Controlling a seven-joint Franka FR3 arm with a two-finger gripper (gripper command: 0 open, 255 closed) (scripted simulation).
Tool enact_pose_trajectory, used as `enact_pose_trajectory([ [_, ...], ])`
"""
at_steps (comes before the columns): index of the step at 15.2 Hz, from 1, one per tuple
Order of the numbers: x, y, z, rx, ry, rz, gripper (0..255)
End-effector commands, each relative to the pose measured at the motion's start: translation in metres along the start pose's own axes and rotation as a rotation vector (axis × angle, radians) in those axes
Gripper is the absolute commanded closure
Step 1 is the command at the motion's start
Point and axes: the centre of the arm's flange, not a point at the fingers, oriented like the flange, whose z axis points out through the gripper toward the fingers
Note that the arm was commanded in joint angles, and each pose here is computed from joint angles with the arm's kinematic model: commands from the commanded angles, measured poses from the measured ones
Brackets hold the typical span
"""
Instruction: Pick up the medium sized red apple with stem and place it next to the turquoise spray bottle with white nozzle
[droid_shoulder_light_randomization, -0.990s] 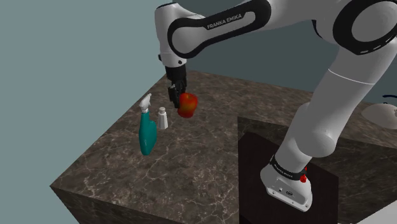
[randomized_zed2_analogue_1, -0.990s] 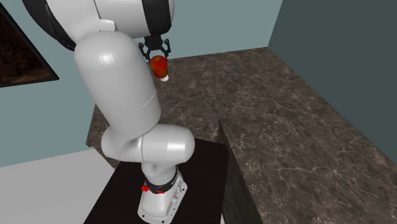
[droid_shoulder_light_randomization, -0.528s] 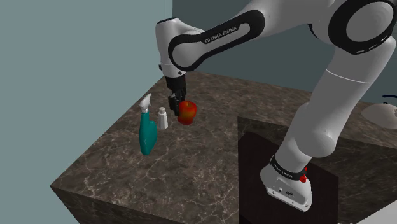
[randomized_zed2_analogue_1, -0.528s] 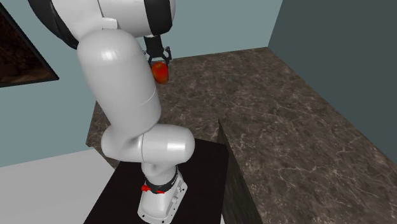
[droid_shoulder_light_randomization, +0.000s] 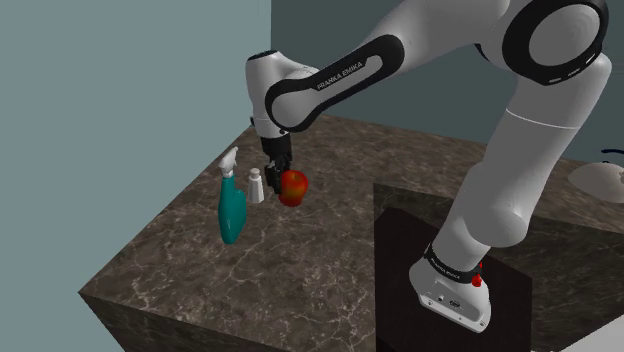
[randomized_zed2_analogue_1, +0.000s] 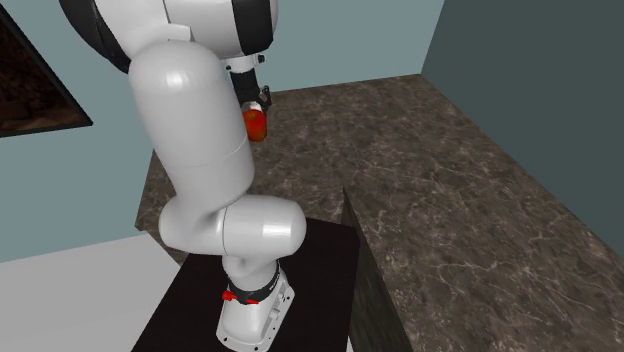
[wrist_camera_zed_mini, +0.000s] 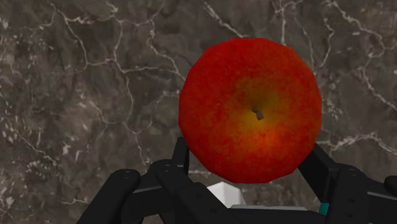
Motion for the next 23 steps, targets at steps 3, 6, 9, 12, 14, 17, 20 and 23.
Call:
enact_pose_trajectory([
  [3,0.003,0.000,0.014,0.000,0.001,0.000,255],
  [6,0.003,0.000,0.014,0.000,0.001,0.000,255],
  [9,0.003,0.000,0.014,0.000,0.001,0.000,255],
  [12,0.003,0.000,0.014,0.000,0.001,0.000,0],
  [14,0.003,0.000,0.014,0.000,0.001,0.000,0],
  [17,0.003,0.000,-0.012,0.000,0.001,0.000,0],
  [20,0.003,0.000,-0.036,0.000,0.001,0.000,0],
  [23,0.003,0.000,-0.036,0.000,0.001,0.000,0],
])
